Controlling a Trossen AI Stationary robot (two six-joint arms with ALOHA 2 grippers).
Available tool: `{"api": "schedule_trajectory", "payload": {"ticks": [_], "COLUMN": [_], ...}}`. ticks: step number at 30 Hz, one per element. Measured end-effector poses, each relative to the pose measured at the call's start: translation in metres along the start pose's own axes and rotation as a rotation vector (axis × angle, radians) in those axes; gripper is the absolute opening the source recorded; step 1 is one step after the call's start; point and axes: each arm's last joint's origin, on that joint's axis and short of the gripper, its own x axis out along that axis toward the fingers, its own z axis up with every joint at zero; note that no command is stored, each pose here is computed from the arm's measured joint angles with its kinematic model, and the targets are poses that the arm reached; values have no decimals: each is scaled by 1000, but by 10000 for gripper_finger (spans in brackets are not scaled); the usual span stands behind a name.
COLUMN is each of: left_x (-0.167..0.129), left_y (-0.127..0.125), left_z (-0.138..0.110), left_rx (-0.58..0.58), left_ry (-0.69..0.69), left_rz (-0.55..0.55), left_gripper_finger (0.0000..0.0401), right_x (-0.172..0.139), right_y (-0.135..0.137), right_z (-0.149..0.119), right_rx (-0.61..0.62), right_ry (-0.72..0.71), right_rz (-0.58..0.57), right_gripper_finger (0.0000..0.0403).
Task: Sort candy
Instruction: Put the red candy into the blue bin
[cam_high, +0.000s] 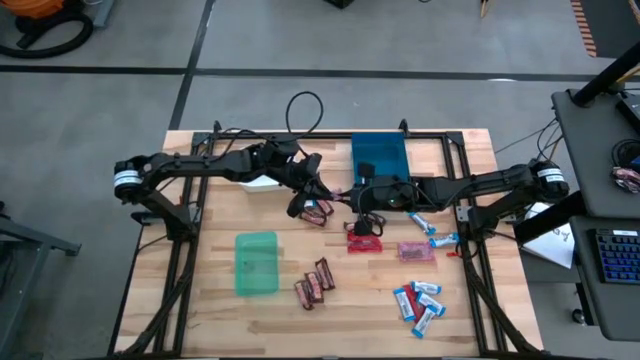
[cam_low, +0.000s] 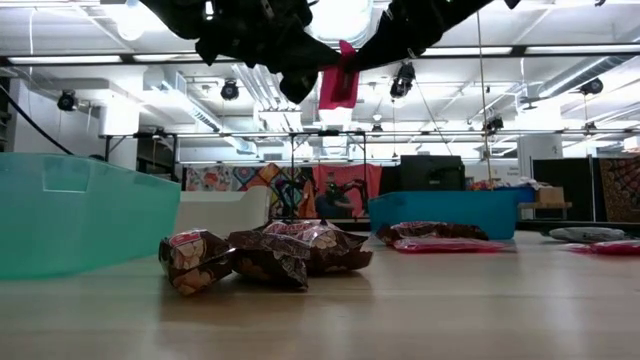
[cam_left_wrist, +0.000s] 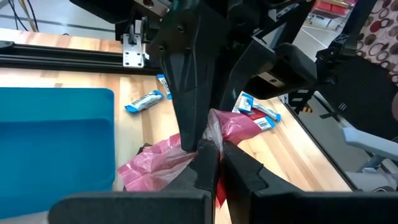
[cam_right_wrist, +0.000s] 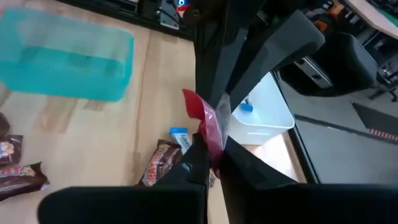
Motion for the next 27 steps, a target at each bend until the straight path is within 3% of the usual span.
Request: {"api": "schedule_trajectory", "payload": {"ticks": [4,11,17,22,27], "left_x": [-2,-9,-32,-46,-48], "left_y": [1,8,24,32,23], "left_z": [1,5,13,17,17], "left_rx": [18,44,6,-39,-15], "left_ry": [-6,-18,24,64,60], "left_rz": [8,35,113,209,224], "left_gripper_finger": [25,108,162,175,167], "right_x": [0,-4,-10,-16,-14], "right_y": [-2,-11,-46,-86,-114], "right_z": [0,-4,-19,-57,-97], "right_rx": [33,135,492,789,958], "right_ry": [-1,42,246,446,490], "right_rz": [-4,-14,-117,-272,-192], "right_gripper_finger": [12,10,9,9,9]}}
